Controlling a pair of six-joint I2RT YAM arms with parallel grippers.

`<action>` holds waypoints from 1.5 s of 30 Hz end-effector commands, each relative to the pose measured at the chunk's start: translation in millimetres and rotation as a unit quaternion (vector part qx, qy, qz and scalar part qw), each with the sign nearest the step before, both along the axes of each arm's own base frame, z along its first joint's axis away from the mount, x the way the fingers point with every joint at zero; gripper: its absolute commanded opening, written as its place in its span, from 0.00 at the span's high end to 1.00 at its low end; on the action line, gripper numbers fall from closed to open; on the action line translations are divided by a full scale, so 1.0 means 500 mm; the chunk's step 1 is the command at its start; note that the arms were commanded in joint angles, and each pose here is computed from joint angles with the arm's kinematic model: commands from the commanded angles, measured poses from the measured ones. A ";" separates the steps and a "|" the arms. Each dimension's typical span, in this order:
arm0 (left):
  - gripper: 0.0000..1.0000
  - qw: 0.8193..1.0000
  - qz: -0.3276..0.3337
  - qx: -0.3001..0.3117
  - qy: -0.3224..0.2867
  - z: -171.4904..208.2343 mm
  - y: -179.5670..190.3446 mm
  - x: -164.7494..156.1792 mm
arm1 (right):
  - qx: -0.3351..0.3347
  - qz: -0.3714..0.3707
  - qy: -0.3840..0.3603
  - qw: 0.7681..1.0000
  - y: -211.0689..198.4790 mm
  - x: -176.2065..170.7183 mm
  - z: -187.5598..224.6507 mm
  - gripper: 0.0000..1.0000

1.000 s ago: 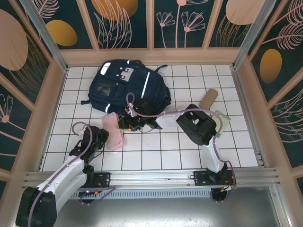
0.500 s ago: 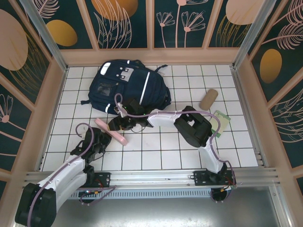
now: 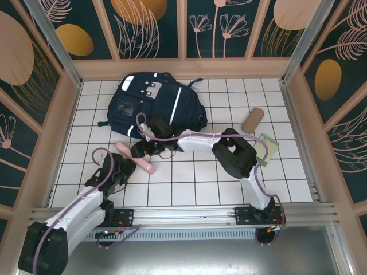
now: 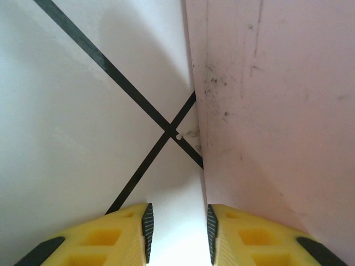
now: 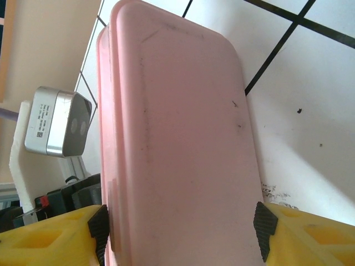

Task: Pack the student bag

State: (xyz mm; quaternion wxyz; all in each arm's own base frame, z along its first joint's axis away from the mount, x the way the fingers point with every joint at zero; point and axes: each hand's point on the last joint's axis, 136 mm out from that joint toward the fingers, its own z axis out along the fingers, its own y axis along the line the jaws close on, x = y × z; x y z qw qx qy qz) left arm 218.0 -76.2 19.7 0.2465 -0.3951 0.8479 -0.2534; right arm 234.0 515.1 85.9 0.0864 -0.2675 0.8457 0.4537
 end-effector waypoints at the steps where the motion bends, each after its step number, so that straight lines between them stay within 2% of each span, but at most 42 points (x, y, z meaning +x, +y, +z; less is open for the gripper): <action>1: 0.63 1.000 -0.017 0.003 0.006 0.005 -0.008 -0.004 | -0.037 0.011 -0.003 0.999 -0.011 -0.015 -0.025 0.26; 4: 0.60 1.000 -0.018 0.009 0.000 0.015 -0.007 0.005 | -0.023 0.022 0.005 0.999 -0.009 -0.028 -0.016 0.25; 18: 0.59 0.999 -0.035 0.010 -0.018 0.050 -0.023 0.039 | 0.044 0.044 0.019 0.998 0.004 -0.040 0.061 0.19; 22: 0.54 0.999 -0.039 0.012 -0.027 0.060 -0.024 0.044 | 0.034 0.029 0.024 0.999 -0.006 -0.022 0.044 0.19; 25: 0.54 0.999 -0.034 0.017 -0.024 0.059 -0.018 0.039 | 0.016 0.012 0.027 0.999 -0.021 -0.007 0.021 0.28; 28: 0.56 0.999 -0.023 0.031 -0.013 0.054 -0.004 0.028 | 0.007 -0.004 0.030 1.000 -0.037 0.004 0.001 0.43; 30: 0.57 0.999 -0.016 0.036 -0.008 0.055 0.003 0.022 | 0.000 -0.011 0.033 0.999 -0.045 0.011 -0.012 0.58; 35: 0.55 0.999 -0.009 0.048 -0.013 0.073 0.015 0.020 | -0.009 -0.027 0.022 0.999 -0.058 0.023 -0.016 0.62; 37: 0.55 0.998 -0.014 0.057 -0.015 0.084 0.017 0.023 | -0.004 -0.030 0.016 0.999 -0.062 0.027 -0.002 0.81; 38: 0.55 0.998 -0.015 0.063 -0.018 0.091 0.018 0.027 | -0.002 -0.033 0.014 0.999 -0.065 0.030 0.003 0.87; 39: 0.55 0.997 -0.020 0.069 -0.022 0.102 0.018 0.033 | 0.001 -0.037 0.013 0.999 -0.069 0.033 0.011 0.90; 45: 0.53 0.991 -0.061 0.108 -0.059 0.184 0.004 0.091 | 0.015 -0.069 0.002 0.997 -0.128 0.049 0.062 0.87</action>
